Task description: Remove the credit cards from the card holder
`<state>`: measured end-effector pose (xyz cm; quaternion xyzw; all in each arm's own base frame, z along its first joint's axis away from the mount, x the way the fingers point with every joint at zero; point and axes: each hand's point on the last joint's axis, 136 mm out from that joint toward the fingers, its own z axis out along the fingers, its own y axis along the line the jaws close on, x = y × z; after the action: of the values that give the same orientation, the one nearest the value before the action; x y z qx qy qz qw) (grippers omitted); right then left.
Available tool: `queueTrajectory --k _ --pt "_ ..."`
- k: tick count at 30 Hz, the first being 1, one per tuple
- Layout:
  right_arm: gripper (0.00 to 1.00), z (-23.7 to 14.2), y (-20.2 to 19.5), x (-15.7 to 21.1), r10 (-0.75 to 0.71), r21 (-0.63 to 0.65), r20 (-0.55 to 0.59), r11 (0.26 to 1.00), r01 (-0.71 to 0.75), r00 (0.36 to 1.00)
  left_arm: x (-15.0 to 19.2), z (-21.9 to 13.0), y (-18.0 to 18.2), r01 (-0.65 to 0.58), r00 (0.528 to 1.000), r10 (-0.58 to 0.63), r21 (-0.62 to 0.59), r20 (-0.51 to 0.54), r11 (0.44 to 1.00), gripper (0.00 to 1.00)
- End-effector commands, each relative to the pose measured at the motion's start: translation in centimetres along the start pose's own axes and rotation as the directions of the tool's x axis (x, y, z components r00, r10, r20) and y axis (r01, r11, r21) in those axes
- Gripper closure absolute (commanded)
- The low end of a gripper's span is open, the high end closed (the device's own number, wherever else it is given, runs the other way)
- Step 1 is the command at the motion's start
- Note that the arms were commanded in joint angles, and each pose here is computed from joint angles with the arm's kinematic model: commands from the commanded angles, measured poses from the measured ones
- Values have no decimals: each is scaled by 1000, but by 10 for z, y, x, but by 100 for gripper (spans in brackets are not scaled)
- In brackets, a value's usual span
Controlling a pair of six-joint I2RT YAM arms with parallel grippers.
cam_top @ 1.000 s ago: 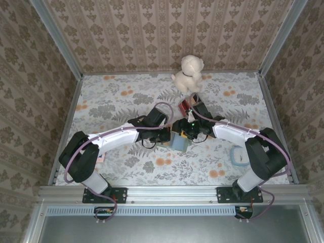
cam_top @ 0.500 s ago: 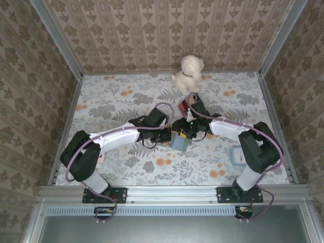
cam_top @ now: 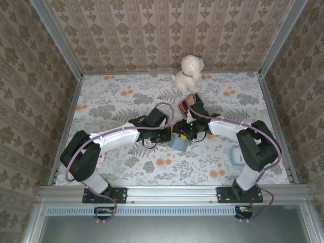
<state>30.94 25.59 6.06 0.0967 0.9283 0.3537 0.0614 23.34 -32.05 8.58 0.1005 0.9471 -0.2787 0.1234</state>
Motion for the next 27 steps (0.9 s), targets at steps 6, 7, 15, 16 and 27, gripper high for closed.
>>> queueTrajectory --k 6,7,15,16,27 --pt "45 -10 21 -4 -42 -69 13 997 43 999 8 6 1 5 1000 -5 -3 -29 1000 99" --pt "44 -12 22 -5 -43 -69 22 997 45 999 9 6 1 6 999 -6 -5 -31 1000 99" --pt "44 -6 21 -6 -27 -82 15 996 28 1000 9 6 1 6 1000 -6 0 -30 1000 99" --pt "44 -5 20 -6 -24 -78 12 997 25 1000 9 6 1 6 999 -6 -1 -31 1000 99" --pt "51 3 0 -2 -15 4 -12 1000 15 1000 6 4 0 3 1000 -3 1 -23 1000 94"
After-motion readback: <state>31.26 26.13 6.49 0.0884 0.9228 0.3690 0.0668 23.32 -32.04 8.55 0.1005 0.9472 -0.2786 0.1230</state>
